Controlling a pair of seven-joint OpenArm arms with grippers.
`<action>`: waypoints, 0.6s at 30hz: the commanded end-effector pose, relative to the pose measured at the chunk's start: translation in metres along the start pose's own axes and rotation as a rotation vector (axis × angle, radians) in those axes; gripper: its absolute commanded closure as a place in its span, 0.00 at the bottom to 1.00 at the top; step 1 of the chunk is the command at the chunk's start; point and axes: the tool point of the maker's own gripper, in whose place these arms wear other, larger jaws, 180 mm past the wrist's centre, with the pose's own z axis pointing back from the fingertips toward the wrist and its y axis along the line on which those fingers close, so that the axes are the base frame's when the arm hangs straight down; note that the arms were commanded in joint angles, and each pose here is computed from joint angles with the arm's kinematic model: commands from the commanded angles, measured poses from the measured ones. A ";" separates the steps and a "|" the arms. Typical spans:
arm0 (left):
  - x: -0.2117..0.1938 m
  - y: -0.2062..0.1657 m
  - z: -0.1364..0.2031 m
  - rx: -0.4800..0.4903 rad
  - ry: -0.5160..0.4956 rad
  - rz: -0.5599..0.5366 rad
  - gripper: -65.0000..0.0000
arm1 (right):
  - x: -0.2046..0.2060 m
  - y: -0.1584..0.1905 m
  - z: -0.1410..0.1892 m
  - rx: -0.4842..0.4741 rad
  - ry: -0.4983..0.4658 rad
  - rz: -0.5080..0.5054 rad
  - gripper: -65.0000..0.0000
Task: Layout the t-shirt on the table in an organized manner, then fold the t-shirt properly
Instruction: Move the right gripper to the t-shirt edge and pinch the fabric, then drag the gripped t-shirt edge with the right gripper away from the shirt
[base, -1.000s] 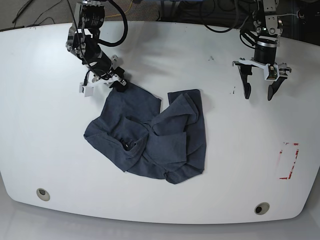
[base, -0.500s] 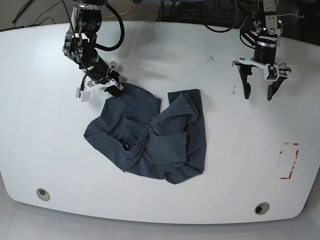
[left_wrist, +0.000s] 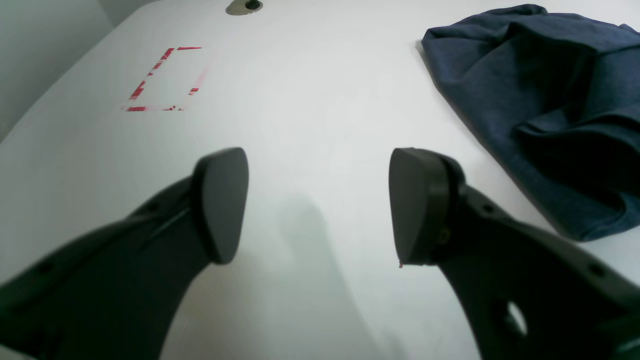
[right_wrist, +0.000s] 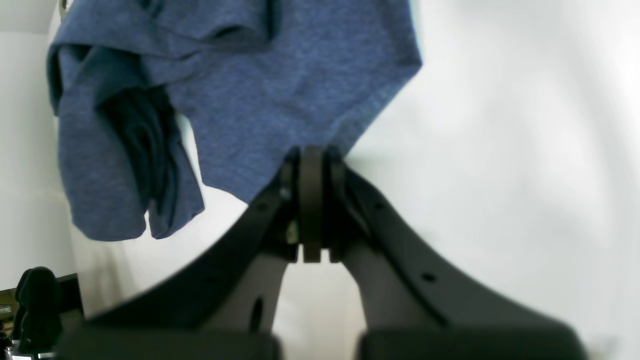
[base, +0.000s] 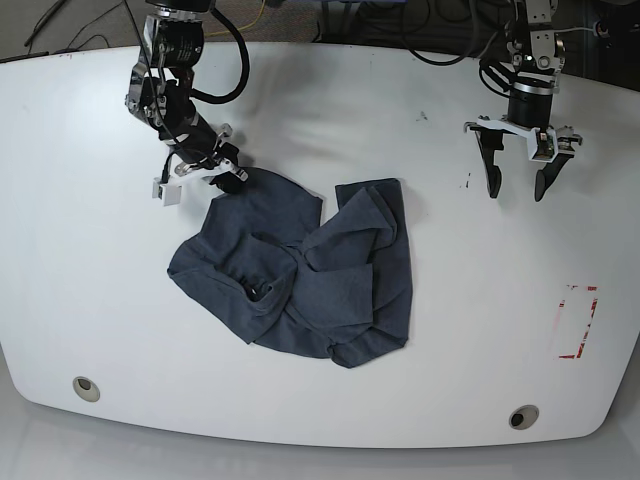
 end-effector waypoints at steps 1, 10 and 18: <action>0.018 0.003 -0.006 0.002 -0.063 -0.007 0.36 | 0.014 0.014 0.007 0.038 -0.050 0.032 1.00; 0.021 0.003 -0.009 0.003 -0.074 -0.007 0.36 | 0.027 0.029 0.019 0.062 -0.086 0.098 1.00; 0.021 0.003 -0.009 0.003 -0.072 -0.008 0.36 | 0.046 0.045 0.033 0.085 -0.134 0.187 1.00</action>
